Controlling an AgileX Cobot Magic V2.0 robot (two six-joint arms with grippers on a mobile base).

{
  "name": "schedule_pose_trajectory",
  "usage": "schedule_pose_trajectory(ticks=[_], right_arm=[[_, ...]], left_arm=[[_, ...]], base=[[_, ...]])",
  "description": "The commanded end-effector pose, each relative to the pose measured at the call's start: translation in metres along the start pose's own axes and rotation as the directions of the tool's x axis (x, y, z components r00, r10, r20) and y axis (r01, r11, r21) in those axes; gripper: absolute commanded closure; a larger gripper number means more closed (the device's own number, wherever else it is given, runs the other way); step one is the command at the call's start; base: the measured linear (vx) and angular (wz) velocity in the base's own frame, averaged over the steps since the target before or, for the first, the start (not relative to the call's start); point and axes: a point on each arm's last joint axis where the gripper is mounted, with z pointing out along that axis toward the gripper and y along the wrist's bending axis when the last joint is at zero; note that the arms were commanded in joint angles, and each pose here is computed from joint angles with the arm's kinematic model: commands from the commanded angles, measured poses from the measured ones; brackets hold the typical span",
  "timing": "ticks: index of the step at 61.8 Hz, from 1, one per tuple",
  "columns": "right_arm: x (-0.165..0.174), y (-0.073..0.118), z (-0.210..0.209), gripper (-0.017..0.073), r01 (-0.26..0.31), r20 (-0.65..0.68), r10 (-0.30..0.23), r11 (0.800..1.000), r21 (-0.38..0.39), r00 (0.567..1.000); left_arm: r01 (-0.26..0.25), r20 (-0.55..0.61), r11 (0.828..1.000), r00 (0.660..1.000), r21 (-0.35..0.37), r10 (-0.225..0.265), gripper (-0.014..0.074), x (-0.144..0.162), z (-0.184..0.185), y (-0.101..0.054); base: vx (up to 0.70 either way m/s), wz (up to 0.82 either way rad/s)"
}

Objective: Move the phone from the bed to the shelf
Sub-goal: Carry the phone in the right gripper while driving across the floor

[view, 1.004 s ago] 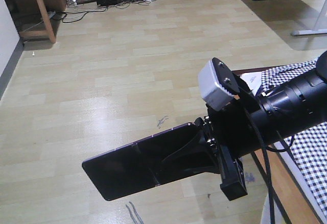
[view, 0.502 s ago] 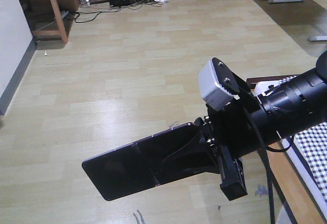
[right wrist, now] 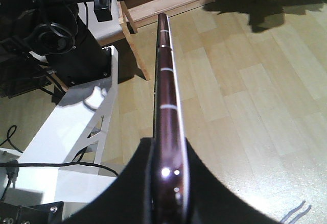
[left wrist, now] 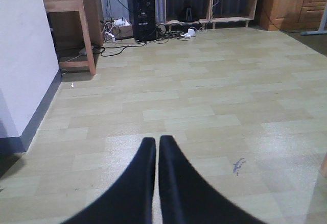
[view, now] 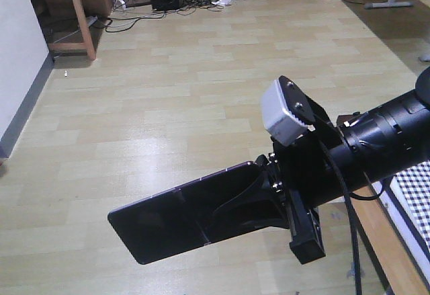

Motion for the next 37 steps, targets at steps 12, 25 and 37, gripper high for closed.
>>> schedule_pose_trajectory(ticks=[12, 25, 37], right_arm=[[-0.0145, 0.0174, -0.0104, 0.0561, 0.036, 0.082, -0.029, 0.996, -0.076, 0.996], [-0.0145, 0.0174, -0.0104, 0.0561, 0.035, 0.082, -0.029, 0.996, -0.076, 0.996], [-0.0145, 0.0174, -0.0104, 0.0561, 0.035, 0.082, -0.029, 0.996, -0.076, 0.996]], left_arm=[[0.013, 0.076, 1.000, 0.997, -0.006, -0.013, 0.0593, -0.0061, -0.0004, 0.0007], [0.013, 0.076, 1.000, 0.997, -0.006, -0.013, 0.0593, -0.0061, -0.0004, 0.0007], [0.013, 0.076, 1.000, 0.997, -0.006, -0.013, 0.0593, -0.0061, -0.0004, 0.0007]], base=[[0.15, 0.02], [0.16, 0.03], [0.17, 0.03]])
